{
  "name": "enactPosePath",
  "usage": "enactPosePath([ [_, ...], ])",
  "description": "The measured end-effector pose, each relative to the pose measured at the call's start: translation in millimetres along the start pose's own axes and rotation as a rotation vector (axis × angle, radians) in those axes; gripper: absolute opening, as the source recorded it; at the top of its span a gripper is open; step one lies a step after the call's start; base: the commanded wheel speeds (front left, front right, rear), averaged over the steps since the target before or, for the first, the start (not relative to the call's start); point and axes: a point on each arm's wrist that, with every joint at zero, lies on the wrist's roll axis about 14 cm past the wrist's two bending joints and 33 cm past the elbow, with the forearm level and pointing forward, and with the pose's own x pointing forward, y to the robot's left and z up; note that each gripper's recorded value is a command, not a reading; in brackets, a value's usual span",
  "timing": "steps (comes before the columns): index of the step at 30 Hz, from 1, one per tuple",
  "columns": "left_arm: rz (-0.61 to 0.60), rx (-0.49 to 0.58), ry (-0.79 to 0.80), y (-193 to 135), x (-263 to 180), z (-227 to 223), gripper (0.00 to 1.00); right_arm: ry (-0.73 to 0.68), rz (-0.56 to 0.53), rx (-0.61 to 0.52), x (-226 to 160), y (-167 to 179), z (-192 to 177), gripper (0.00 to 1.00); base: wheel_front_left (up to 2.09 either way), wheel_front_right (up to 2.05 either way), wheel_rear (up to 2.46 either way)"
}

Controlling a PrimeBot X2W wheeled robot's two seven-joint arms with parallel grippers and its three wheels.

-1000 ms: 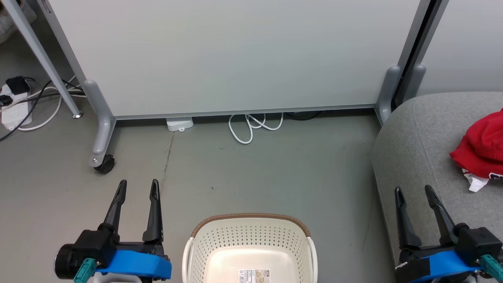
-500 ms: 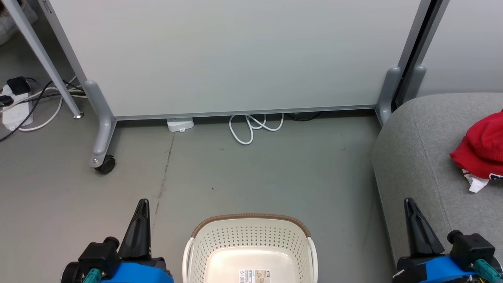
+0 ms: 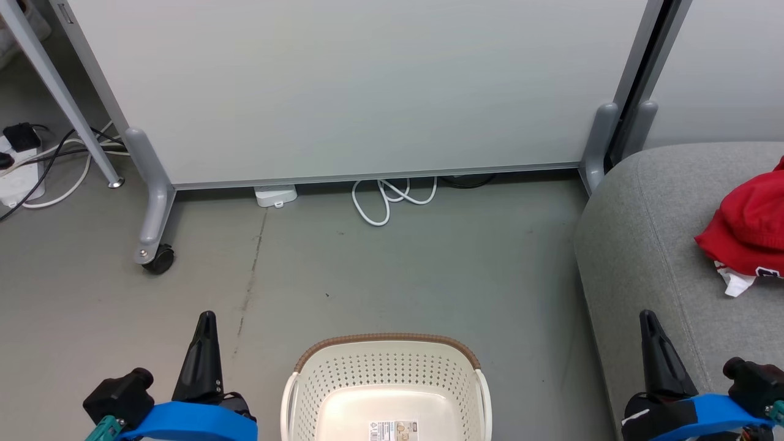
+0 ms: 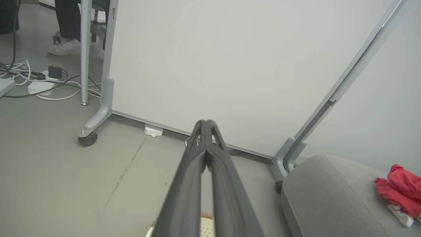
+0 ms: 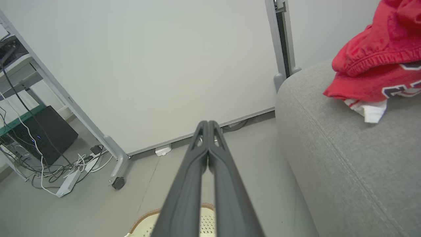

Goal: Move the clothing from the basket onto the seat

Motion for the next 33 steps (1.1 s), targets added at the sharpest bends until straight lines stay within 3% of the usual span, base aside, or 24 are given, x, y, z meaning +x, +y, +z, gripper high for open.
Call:
enactPosePath([
  [33, 0.051, -0.474, 0.002, 8, 15, 9, 0.00, 0.001, -0.071, 0.489, 4, -14, 7, 0.00, 0.00, 0.00, 0.00],
])
